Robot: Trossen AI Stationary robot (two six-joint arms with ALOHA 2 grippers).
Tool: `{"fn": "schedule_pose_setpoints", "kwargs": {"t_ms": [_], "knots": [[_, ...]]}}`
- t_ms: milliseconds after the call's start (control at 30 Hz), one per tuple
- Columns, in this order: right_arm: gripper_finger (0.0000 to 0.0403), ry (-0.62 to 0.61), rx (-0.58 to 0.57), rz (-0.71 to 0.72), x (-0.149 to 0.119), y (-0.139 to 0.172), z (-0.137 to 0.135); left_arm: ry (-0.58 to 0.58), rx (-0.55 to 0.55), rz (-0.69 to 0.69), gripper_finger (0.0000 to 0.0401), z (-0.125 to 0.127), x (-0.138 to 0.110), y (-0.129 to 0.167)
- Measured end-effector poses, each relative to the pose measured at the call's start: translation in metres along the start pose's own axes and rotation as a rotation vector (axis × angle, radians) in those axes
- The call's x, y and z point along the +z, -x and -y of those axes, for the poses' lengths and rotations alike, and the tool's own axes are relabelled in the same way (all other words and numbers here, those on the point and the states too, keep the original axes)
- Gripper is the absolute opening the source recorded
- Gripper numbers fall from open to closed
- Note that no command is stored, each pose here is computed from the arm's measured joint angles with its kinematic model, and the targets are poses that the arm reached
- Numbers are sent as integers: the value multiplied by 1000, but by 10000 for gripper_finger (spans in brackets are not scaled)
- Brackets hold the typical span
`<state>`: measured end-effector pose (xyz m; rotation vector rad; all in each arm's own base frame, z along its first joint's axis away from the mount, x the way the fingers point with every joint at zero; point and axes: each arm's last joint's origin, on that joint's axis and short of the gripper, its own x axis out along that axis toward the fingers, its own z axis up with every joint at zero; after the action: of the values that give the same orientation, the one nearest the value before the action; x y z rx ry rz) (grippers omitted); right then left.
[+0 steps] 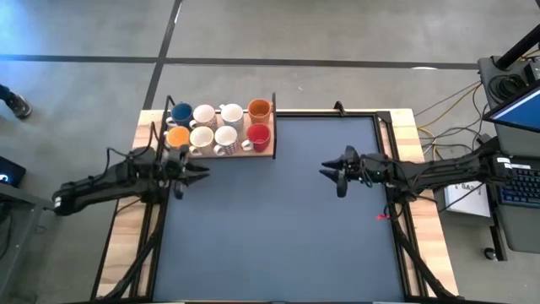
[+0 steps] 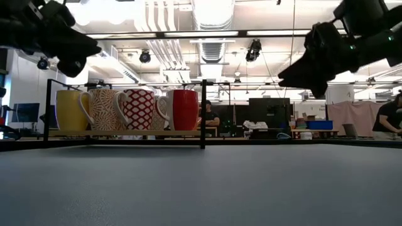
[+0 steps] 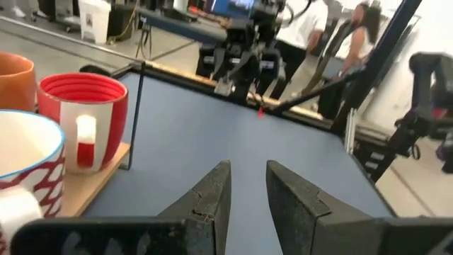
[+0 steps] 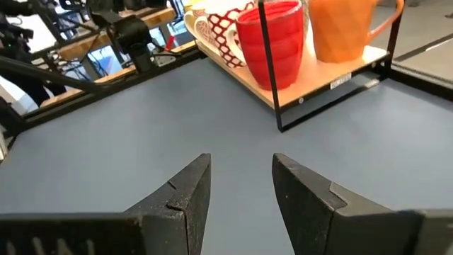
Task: Place coffee mugs
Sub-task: Return to Home Position
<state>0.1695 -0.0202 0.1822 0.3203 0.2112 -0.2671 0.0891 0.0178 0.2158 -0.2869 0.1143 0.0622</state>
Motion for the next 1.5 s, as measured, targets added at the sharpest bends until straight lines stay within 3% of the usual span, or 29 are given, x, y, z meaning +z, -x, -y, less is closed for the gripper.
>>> {"fn": "schedule_pose_setpoints", "kwargs": {"t_ms": [333,533,833,1500], "knots": [[141,-11,-50,21,-13,2,6,-12,-30,110,73,-10,-26,-15],[141,53,-111,49,-11,3,8,-20,-40,147,73,-15,-40,-19],[140,114,-148,67,-15,4,11,-58,-34,141,73,-15,-40,-20],[140,105,-145,65,-40,11,20,-47,-28,117,73,-16,-42,-22]]}}
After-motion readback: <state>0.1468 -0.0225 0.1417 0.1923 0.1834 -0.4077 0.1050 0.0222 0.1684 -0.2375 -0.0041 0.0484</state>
